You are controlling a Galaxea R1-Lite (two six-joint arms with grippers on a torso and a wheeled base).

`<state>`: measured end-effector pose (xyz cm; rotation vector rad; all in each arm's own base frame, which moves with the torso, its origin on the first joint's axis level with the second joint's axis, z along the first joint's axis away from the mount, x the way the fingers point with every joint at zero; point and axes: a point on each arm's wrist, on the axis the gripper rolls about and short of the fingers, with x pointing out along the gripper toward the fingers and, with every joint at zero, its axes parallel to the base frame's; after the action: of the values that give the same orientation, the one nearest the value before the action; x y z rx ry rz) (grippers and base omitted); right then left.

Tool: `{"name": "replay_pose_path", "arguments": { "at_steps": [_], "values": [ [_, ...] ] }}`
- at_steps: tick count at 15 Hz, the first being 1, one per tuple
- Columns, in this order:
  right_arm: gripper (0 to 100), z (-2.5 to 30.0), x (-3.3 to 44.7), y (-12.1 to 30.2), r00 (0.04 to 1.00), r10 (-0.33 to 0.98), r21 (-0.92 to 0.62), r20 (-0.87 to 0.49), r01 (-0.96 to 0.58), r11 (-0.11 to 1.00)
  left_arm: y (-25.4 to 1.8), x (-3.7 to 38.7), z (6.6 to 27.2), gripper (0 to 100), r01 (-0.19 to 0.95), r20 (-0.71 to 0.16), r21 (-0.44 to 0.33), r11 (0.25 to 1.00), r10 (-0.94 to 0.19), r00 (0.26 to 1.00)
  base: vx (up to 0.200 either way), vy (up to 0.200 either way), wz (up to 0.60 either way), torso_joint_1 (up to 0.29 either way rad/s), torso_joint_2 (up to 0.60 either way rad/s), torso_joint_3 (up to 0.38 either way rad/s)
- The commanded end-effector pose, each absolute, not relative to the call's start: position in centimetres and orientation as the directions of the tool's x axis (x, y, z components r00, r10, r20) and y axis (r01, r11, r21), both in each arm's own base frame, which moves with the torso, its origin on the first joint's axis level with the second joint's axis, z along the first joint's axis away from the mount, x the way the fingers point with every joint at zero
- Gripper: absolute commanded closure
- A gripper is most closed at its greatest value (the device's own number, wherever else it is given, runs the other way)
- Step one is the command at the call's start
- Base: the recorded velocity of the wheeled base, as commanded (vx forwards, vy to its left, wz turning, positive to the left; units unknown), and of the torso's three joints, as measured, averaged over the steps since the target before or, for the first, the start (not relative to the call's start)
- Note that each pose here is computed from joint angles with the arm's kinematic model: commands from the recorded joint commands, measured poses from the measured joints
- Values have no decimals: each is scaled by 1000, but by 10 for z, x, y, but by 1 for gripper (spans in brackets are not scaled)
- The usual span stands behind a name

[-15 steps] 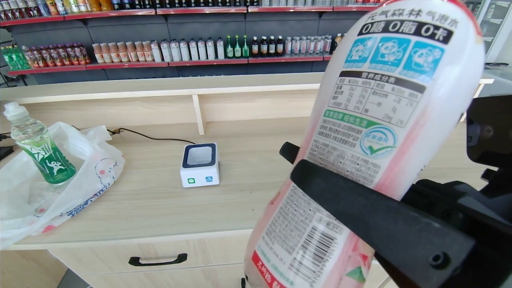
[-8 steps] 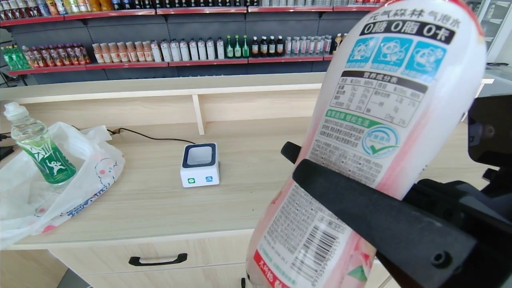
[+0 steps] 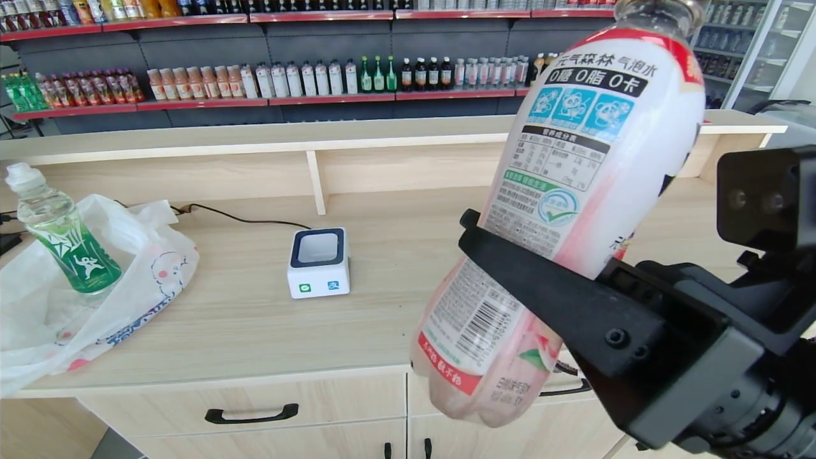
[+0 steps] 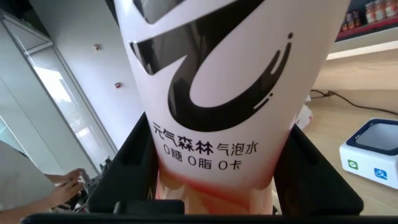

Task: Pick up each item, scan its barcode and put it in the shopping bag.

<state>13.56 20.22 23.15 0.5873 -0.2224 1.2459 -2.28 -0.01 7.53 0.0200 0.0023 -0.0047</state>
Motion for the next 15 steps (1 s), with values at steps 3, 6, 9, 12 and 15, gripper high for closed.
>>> {"name": "replay_pose_path", "arguments": {
  "at_steps": [3, 6, 9, 12, 15],
  "values": [
    [100, 219, 148, 209, 362, 828, 223, 427, -930, 292, 0, -23, 75, 0, 5, -2, 20, 1000, -5, 1000, 0, 0, 0, 0, 0, 0],
    [100, 204, 180, 195, 481, 793, 102, 374, -871, 481, 0, -23, 75, 0, 5, -3, 20, 1000, -5, 1000, 0, 0, 0, 0, 0, 0],
    [100, 201, 205, 172, 604, 709, 9, 365, -764, 646, 0, -23, 75, 0, 5, -3, 20, 1000, -5, 1000, 0, 0, 0, 0, 0, 0],
    [100, 200, 217, 155, 747, 556, 42, 366, -610, 792, 0, -23, 75, 0, 5, -3, 20, 1000, -5, 1000, 0, 0, 0, 0, 0, 0],
    [100, 199, 224, 148, 806, 470, 77, 361, -528, 846, 0, -23, 75, 0, 5, -3, 18, 1000, -5, 1000, 0, 0, 0, 0, 0, 0]
  ]
}}
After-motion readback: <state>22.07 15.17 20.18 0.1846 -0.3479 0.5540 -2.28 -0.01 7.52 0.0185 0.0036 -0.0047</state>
